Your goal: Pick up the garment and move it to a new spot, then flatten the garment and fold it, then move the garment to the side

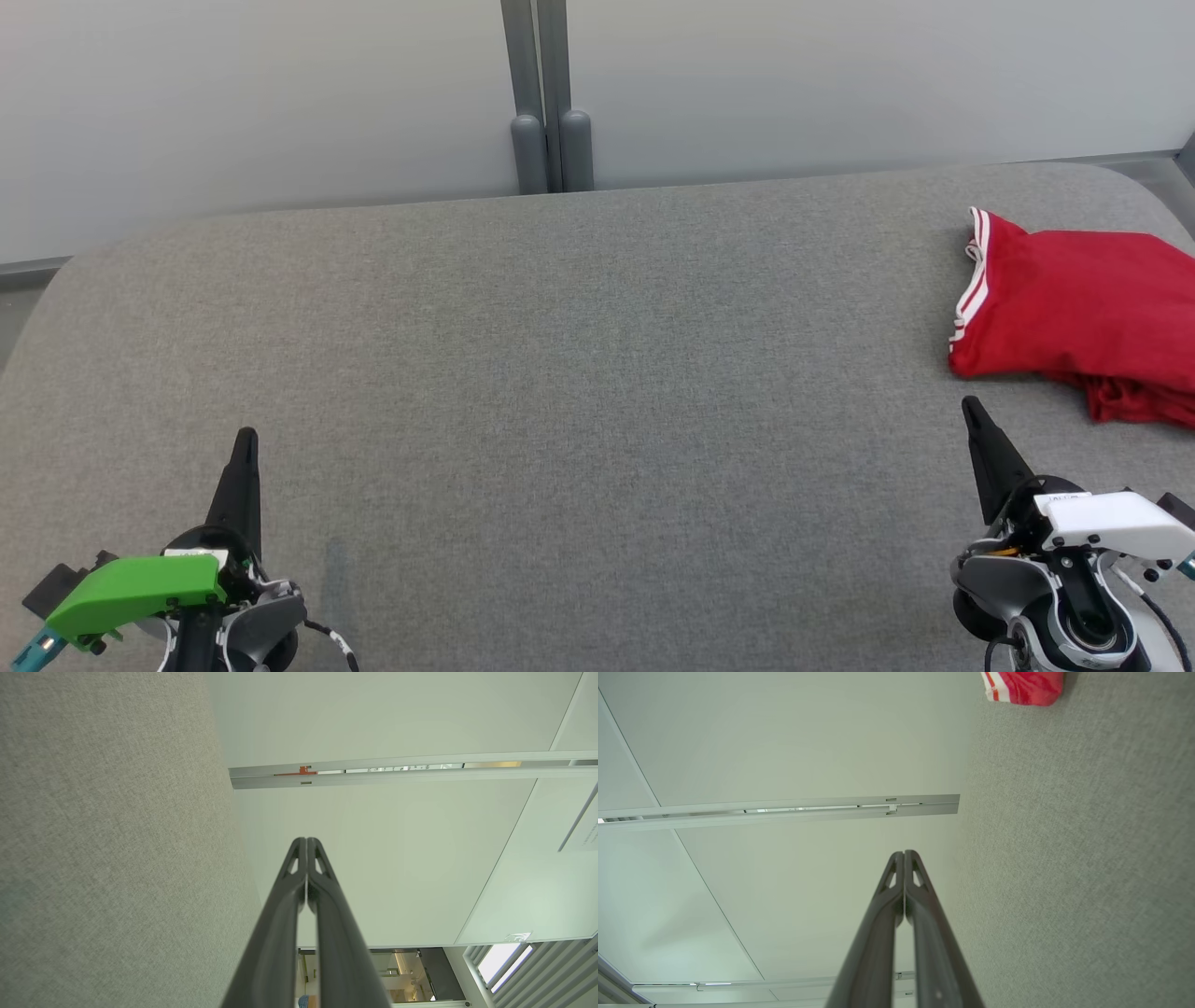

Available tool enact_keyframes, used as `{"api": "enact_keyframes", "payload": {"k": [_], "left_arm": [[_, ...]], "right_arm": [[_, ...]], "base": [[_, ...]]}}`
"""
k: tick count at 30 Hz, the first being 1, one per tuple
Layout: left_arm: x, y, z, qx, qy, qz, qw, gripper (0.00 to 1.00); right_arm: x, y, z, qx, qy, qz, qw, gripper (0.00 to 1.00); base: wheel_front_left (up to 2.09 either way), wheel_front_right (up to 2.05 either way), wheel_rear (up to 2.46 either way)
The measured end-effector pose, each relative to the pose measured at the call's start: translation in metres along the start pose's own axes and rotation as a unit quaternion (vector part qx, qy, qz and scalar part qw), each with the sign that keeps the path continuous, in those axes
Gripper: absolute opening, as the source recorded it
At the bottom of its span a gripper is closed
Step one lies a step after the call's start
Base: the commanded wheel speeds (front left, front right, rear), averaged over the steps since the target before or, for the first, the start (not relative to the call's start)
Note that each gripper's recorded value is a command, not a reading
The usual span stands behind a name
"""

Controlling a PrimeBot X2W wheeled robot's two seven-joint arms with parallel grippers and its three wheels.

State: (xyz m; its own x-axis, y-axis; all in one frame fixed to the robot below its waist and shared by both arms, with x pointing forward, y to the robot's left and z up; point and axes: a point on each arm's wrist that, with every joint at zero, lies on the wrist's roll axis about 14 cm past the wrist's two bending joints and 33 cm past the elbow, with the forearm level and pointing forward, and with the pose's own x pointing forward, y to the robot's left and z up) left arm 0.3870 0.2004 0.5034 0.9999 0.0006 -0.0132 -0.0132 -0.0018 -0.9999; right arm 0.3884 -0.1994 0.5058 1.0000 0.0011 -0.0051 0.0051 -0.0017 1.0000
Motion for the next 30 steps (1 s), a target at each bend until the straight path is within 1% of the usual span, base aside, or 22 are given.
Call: {"api": "enact_keyframes", "payload": {"k": [30], "left_arm": [[-0.0001, 0.0002, -0.0011, -0.002, 0.001, 0.0, 1.0, 0.0]], "right_arm": [[0.0, 0.0, 0.0, 0.0, 0.0, 0.0, 1.0, 0.0]], "base": [[0.0, 0.0, 0.0]]}}
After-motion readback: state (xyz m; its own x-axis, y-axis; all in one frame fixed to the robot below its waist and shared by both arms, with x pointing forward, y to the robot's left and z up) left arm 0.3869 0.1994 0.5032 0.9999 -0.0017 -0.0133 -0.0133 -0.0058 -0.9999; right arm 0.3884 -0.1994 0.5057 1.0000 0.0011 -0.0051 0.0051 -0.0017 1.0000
